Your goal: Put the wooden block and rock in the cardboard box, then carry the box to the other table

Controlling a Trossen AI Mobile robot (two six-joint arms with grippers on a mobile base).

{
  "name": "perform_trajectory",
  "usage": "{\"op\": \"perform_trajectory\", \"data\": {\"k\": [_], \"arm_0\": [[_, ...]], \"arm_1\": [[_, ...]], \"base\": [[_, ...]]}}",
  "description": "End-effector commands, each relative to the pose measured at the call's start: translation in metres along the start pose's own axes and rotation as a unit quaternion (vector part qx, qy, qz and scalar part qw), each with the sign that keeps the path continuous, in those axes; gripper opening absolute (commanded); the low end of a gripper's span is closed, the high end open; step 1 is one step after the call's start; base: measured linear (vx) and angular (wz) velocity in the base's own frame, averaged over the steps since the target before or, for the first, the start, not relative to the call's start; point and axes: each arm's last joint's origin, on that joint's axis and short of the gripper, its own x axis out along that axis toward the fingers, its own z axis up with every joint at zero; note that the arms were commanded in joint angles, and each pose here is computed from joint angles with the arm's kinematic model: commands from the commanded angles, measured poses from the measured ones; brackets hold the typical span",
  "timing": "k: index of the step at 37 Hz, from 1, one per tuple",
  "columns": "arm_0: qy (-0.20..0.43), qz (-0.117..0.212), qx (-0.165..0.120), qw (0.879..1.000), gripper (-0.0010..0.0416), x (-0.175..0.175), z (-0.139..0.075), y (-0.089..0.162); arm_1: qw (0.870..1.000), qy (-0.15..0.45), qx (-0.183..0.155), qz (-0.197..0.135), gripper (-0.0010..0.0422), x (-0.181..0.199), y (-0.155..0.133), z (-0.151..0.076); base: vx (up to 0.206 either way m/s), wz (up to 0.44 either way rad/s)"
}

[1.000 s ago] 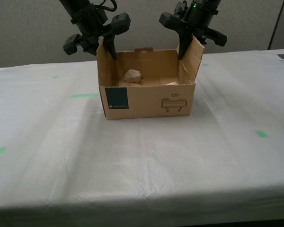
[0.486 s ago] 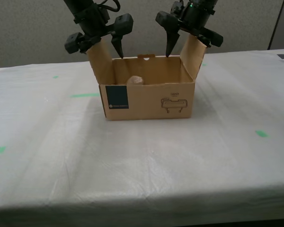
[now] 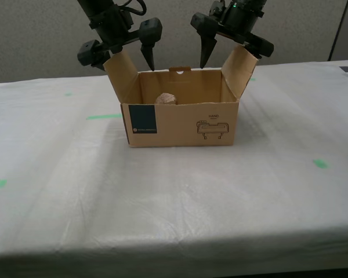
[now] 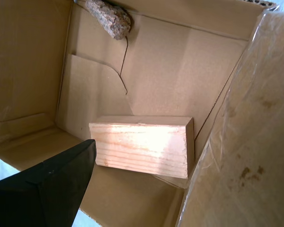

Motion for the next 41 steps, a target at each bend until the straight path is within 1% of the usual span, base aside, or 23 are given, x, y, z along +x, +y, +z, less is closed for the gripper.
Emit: {"op": "perform_trajectory", "data": {"k": [1,6,10,14,20,23,28,32,37,41], "arm_0": [[0.007,0.001,0.003,1.000,0.0385,-0.001,-0.001,0.000],[0.010,0.000,0.004,1.000,0.0395,-0.004,-0.003,0.001],[0.003,0.002,-0.005,1.000,0.0394,-0.011,-0.004,0.004],[-0.014,0.004,-0.018,1.000,0.0394,-0.024,-0.005,0.009],[-0.048,-0.016,-0.045,0.998,0.0394,-0.053,-0.010,0.018],[-0.068,-0.013,-0.056,0.996,0.0394,-0.070,-0.014,0.024],[-0.109,-0.008,-0.086,0.990,0.0394,-0.103,-0.022,0.036],[-0.141,-0.004,-0.103,0.985,0.0394,-0.128,-0.031,0.044],[-0.180,0.000,-0.123,0.976,0.0394,-0.160,-0.046,0.054],[-0.209,0.004,-0.136,0.968,0.0394,-0.185,-0.063,0.061]], "arm_1": [[1.000,0.003,0.005,-0.001,0.0401,-0.003,-0.001,-0.001],[1.000,0.001,0.017,-0.001,0.0398,-0.008,-0.002,-0.001],[1.000,-0.007,0.020,-0.004,0.0398,-0.017,-0.003,0.000],[0.999,-0.024,0.025,-0.010,0.0398,-0.031,-0.006,0.001],[0.997,-0.060,0.040,-0.022,0.0398,-0.062,-0.013,0.001],[0.995,-0.080,0.047,-0.029,0.0398,-0.082,-0.016,0.000],[0.992,-0.106,0.056,-0.039,0.0398,-0.115,-0.023,-0.006],[0.988,-0.130,0.072,-0.047,0.0398,-0.141,-0.029,-0.014],[0.982,-0.159,0.088,-0.060,0.0398,-0.170,-0.036,-0.024],[0.978,-0.173,0.095,-0.066,0.0398,-0.192,-0.038,-0.034]], "base": [[0.000,0.000],[0.000,0.000],[0.000,0.000],[0.000,0.000],[0.000,0.000],[0.000,0.000],[0.000,0.000],[0.000,0.000],[0.000,0.000],[0.000,0.000]]}}
